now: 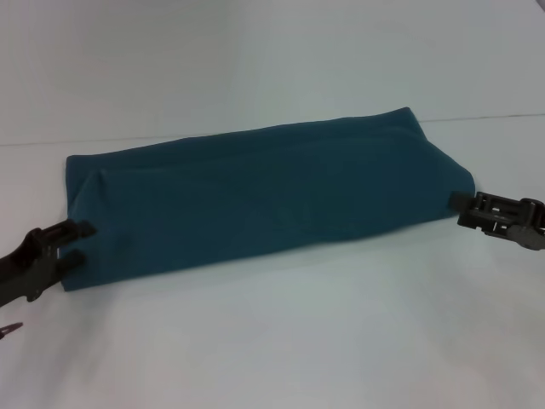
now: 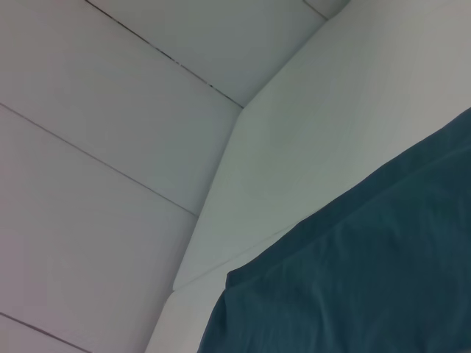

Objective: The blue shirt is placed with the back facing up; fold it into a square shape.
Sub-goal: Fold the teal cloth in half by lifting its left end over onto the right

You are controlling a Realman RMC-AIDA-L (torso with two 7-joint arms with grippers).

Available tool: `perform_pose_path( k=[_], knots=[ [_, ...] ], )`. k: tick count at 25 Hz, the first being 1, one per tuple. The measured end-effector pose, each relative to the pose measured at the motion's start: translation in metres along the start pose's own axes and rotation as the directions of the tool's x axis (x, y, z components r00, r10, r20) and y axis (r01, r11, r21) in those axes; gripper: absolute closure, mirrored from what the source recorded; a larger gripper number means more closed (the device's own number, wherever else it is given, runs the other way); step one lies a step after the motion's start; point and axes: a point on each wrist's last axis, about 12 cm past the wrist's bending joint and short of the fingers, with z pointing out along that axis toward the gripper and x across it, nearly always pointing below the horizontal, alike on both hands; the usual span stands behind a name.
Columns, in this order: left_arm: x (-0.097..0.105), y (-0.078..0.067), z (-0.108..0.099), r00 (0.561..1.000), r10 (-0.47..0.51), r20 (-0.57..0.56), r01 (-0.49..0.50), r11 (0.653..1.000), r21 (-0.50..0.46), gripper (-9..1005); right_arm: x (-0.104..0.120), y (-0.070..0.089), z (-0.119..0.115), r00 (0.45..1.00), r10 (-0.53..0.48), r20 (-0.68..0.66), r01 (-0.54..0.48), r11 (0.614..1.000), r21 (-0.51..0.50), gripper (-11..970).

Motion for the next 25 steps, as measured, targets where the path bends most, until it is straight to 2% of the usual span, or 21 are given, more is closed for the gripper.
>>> perform_pose_path(
  k=[10,12,15,19,23,25],
  knots=[
    [0.004,0.014,0.001,1.000,-0.008,-0.001,0.008,0.997,-0.082,423,0.006,-0.002,0.002,1.000,0.013,0.002,-0.013,1.000,-0.002,198],
    [0.003,0.013,-0.003,1.000,-0.007,-0.003,0.007,0.998,-0.061,422,0.006,-0.003,0.002,1.000,0.014,0.004,-0.014,1.000,-0.002,198],
    [-0.003,0.005,-0.019,1.000,0.006,0.006,-0.006,1.000,0.029,419,0.006,-0.003,0.001,1.000,0.013,0.003,-0.013,1.000,-0.002,198],
    [-0.011,-0.005,-0.042,0.997,0.014,-0.074,-0.005,0.993,0.119,416,0.005,-0.004,-0.001,1.000,0.005,-0.013,-0.005,1.000,0.013,199],
    [-0.017,-0.006,-0.058,0.990,-0.047,-0.131,0.064,0.990,0.124,413,0.002,-0.005,-0.001,0.999,-0.010,-0.052,0.012,0.999,0.039,199],
    [-0.018,-0.003,-0.061,0.985,-0.107,-0.134,0.120,0.988,0.100,343,0.002,-0.005,-0.002,0.998,-0.016,-0.067,0.019,0.999,0.048,199]
  ],
)
